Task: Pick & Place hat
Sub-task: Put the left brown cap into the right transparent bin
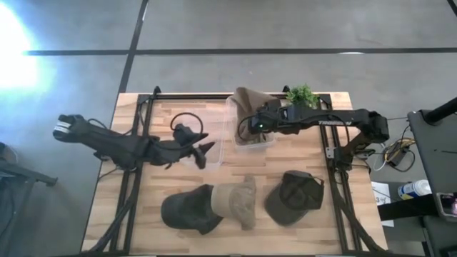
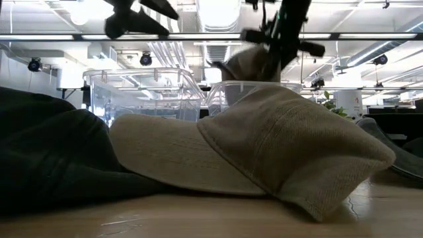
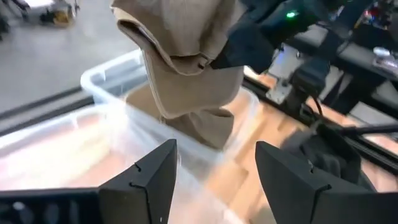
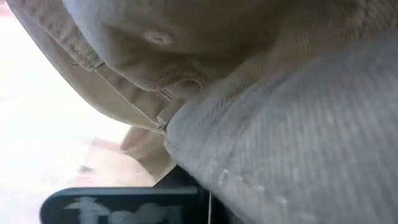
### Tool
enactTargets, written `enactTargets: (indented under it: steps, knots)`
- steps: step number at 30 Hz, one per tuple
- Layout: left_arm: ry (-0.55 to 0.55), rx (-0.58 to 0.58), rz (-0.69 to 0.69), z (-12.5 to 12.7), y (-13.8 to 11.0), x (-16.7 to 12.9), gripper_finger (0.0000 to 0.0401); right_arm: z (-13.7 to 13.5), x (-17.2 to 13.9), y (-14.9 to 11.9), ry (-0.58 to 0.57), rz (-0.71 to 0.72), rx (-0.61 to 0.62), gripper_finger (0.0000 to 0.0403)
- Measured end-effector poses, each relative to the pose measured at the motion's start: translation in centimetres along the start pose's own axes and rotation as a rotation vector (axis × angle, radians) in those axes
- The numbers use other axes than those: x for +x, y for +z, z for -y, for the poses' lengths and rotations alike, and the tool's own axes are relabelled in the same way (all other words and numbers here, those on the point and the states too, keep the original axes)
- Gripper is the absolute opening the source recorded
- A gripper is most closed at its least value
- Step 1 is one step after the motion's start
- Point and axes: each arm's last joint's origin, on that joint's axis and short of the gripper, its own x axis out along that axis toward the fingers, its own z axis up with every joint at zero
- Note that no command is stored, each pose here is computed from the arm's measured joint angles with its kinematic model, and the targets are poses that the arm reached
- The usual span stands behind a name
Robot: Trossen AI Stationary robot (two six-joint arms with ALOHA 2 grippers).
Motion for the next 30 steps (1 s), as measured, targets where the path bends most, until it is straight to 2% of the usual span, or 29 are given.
enactTargets:
  steps: [7, 16, 19, 22, 25, 30]
  knots:
    - [-0.066, -0.044, -0.031, 0.1, 0.1, -2.4, 0.0211, 0.4, 3.0, -2.4, 0.044, -0.113, 0.016, 0.0037]
    - [-0.158, -0.036, -0.11, 0.0, 0.0, -3.1, 0.0211, 1.3, 4.5, -3.9, 0.023, -0.188, 0.043, 0.0091]
    - [-0.162, -0.005, -0.189, -0.4, -0.6, -3.3, 0.0211, 1.0, 4.1, -3.8, 0.038, -0.202, 0.021, 0.0109]
    - [-0.138, -0.021, -0.266, -1.0, -1.1, -3.6, 0.0211, 0.3, 3.1, -3.0, 0.083, -0.184, 0.026, 0.0126]
    - [-0.132, -0.052, -0.336, -1.5, -1.3, -4.0, 0.0211, -0.6, 1.8, -1.9, 0.144, -0.154, -0.043, 0.014]
    - [-0.243, -0.064, -0.494, -1.7, -1.8, -4.7, 0.0211, -2.2, -1.2, -0.3, 0.223, -0.031, -0.19, 0.0155]
